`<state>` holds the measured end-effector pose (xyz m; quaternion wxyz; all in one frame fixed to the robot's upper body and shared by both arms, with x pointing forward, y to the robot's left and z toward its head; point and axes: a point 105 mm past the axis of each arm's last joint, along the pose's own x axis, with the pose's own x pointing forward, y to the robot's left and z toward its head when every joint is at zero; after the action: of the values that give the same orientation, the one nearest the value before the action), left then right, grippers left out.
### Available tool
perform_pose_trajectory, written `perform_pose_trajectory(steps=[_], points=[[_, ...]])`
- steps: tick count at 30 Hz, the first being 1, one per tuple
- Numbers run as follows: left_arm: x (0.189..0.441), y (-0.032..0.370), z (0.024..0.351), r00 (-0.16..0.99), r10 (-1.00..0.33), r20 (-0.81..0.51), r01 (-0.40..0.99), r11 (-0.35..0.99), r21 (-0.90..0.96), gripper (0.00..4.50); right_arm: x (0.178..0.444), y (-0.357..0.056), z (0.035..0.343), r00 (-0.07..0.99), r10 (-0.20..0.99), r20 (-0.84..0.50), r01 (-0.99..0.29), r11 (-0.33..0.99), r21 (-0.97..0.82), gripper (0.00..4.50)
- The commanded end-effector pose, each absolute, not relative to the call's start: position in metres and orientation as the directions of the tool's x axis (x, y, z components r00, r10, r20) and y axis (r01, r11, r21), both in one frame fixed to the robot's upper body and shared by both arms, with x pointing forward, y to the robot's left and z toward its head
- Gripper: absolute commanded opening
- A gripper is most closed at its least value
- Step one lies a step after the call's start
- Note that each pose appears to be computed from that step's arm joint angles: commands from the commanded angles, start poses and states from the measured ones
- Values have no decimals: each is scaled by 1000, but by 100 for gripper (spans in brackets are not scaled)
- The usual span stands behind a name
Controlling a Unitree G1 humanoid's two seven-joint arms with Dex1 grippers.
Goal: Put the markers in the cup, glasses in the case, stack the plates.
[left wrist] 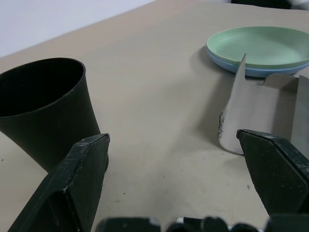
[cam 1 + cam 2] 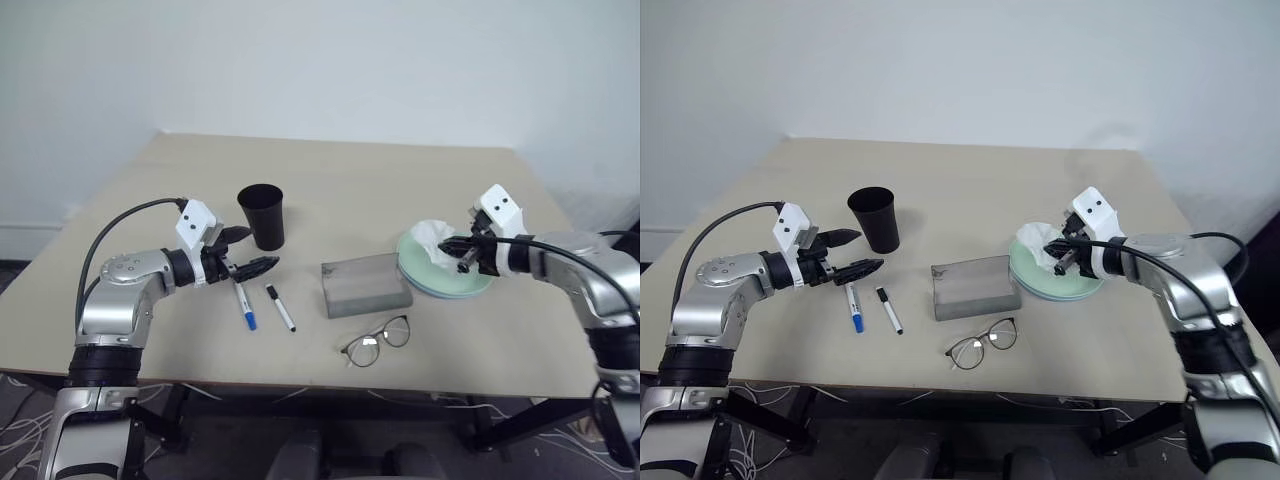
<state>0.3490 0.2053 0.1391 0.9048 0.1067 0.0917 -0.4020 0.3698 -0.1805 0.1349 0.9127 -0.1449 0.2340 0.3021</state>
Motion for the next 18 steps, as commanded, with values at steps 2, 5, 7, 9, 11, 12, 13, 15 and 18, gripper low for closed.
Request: perform_pose_trajectory(steps=[2,5,7,9,11,12,13,15,18], points=[[352,197,157,651,-729,-212,759,627,175,450,397,-196,136,802,343,-489,-495,839,-224,2],[351,196,156,648,-731,-213,762,624,176,450,408,-200,128,827,288,-484,-447,858,-254,2],[350,195,156,646,-733,-213,764,621,176,450,411,-201,125,829,282,-483,-439,863,-251,62],[348,192,156,638,-739,-216,770,613,177,450,409,-200,127,830,295,-473,-447,859,-249,129],[348,188,154,631,-743,-221,776,605,180,450,407,-204,134,843,292,-452,-445,851,-281,196],[347,186,152,629,-744,-225,778,603,179,450,406,-206,138,847,296,-442,-448,845,-292,230],[345,182,150,616,-752,-233,787,591,174,450,402,-206,143,842,318,-435,-464,839,-283,264],[338,171,146,573,-785,-235,819,557,139,450,390,-201,152,817,393,-422,-521,818,-246,264],[323,150,141,477,-845,-243,877,477,60,450,363,-187,164,739,532,-413,-644,739,-199,264]])
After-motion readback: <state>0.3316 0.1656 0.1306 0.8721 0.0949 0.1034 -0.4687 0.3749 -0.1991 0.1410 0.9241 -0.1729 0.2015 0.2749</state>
